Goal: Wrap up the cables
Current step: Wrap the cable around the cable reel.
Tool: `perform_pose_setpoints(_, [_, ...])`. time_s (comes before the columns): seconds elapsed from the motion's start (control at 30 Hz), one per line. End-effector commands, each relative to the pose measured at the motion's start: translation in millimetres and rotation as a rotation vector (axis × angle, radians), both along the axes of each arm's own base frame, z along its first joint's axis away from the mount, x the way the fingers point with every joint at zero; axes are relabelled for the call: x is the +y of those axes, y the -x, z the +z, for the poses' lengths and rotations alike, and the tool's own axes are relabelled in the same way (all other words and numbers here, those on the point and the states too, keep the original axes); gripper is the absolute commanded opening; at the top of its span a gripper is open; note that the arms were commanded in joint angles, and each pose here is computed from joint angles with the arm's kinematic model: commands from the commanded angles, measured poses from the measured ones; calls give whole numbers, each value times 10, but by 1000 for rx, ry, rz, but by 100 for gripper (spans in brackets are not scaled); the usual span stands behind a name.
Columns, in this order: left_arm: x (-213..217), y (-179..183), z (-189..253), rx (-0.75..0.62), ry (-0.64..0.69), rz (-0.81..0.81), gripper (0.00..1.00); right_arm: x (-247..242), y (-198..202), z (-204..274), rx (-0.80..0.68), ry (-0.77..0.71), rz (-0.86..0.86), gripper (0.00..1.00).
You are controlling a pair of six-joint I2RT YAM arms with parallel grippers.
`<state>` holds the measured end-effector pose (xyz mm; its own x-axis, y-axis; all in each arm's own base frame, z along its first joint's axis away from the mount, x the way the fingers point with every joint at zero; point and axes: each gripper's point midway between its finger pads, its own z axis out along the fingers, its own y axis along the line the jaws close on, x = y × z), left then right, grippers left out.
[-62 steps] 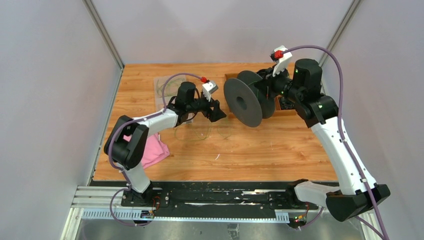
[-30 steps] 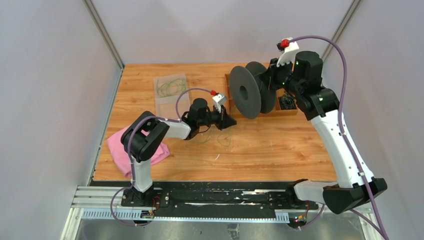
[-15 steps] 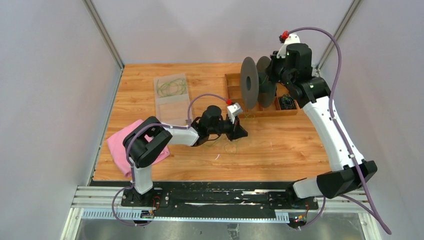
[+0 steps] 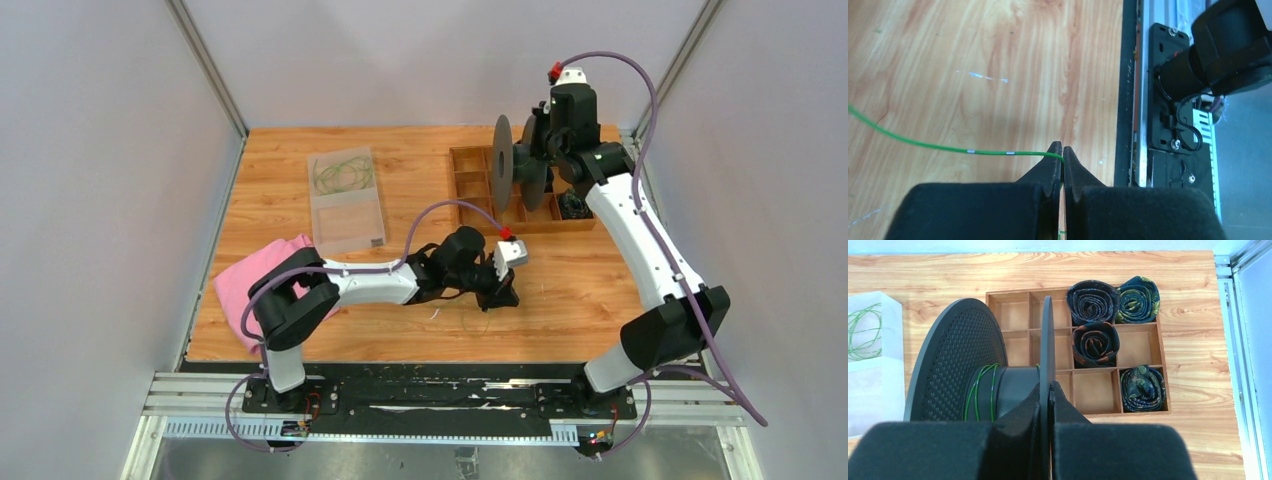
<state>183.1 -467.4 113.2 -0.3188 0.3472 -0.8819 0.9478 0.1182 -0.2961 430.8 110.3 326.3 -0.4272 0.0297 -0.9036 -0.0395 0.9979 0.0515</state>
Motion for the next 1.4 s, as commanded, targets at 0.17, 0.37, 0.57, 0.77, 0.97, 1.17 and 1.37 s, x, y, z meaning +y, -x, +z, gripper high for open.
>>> perform_pose_setpoints(0.17, [-147, 515, 173, -127, -125, -181, 0, -115, -230, 330, -125, -9, -59, 1])
perform_pose_setpoints(0.37, [-72, 597, 456, -246, -198, -269, 0, -97, -185, 178, -108, 21, -21, 1])
perform_pose_setpoints(0.57, [110, 610, 927, -368, -224, -358, 0, -62, -110, 20, -112, 50, 37, 1])
perform_pose_setpoints(0.77, [274, 593, 1415, -477, -229, -398, 0, 36, -24, -195, -75, 44, 108, 1])
perform_pose_setpoints(0.97, [358, 429, 1834, -540, -198, -331, 0, 148, 69, -298, -70, 30, 182, 1])
perform_pose_setpoints(1.17, [471, 156, 2247, -597, -171, -206, 0, 218, 143, -456, -60, 52, 233, 1])
perform_pose_setpoints(1.37, [596, -80, 2414, -670, -192, -114, 0, 293, 210, -551, -62, 70, 280, 1])
